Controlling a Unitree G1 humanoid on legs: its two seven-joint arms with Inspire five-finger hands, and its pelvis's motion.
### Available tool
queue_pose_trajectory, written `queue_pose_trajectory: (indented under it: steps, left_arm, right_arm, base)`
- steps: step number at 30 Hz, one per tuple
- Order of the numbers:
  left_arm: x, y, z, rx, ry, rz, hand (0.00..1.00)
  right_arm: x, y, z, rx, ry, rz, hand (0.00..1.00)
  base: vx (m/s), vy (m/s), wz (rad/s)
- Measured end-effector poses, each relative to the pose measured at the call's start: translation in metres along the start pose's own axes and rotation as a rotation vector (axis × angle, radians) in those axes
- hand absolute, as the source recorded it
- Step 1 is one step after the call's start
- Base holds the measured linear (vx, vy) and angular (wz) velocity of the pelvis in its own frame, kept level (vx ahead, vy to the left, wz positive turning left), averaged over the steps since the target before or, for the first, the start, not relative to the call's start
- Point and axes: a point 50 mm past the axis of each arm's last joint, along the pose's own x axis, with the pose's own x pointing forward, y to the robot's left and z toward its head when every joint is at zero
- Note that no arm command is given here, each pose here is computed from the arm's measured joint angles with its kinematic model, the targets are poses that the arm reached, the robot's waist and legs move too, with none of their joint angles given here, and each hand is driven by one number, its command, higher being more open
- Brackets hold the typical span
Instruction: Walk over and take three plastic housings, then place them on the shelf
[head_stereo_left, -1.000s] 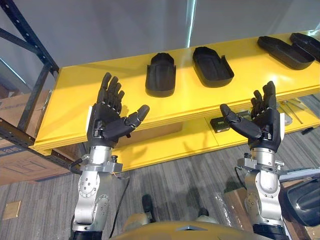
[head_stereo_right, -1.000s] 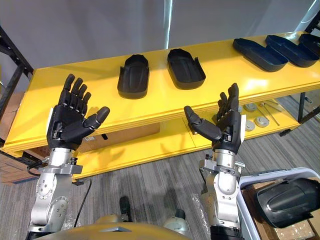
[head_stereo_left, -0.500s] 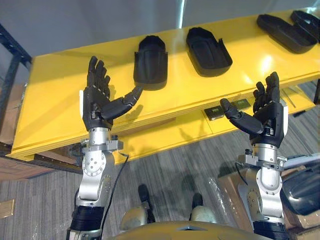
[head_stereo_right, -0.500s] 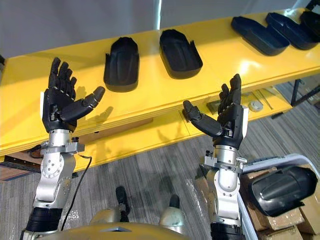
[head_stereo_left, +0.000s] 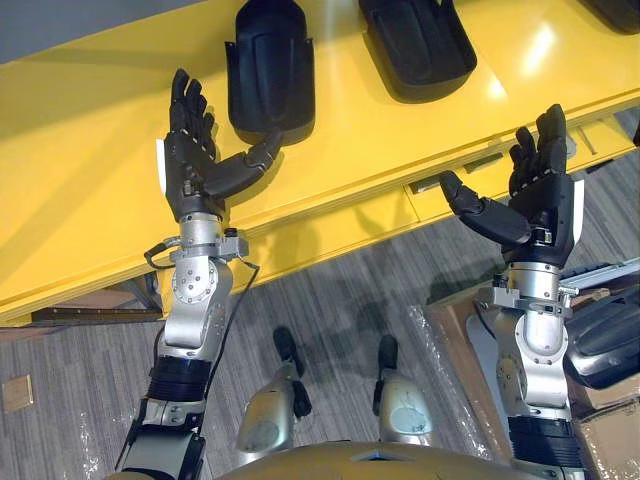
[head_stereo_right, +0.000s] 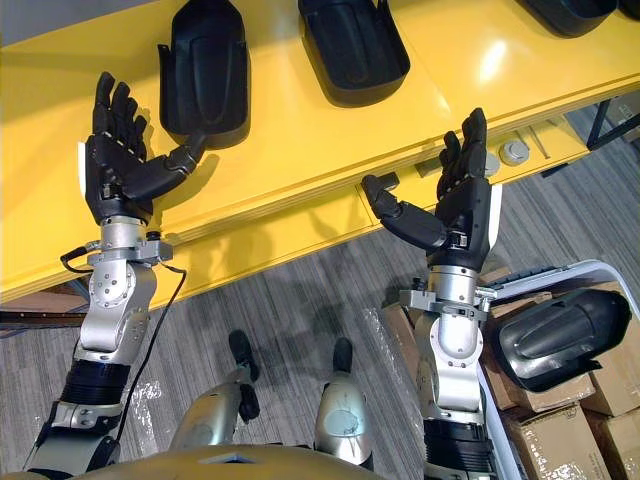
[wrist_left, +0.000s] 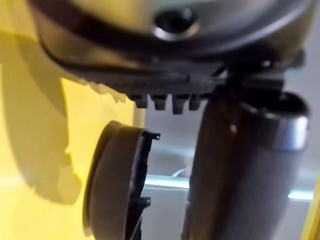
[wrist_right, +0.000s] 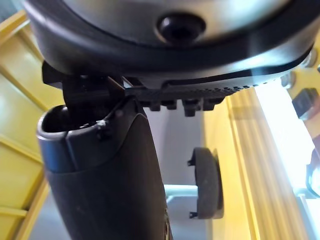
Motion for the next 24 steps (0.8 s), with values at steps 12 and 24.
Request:
queue_pose_trajectory:
  steps: [12,24]
  left_arm:
    - [0.006,-0.003,0.0,0.008,-0.002,-0.061,1.0]
    - [-0.002,-0.013,-0.006,-0.039,0.048,-0.198,1.0]
  right_arm:
    - [-0.001,0.001,0.0,-0.001,0.003,0.026,1.0]
    - [-0.008,-0.001,-0.004,-0.009,0.034,0.026,1.0]
  base:
    - [0.01,0.003,-0.01]
    - [0.01,0.0,0.0]
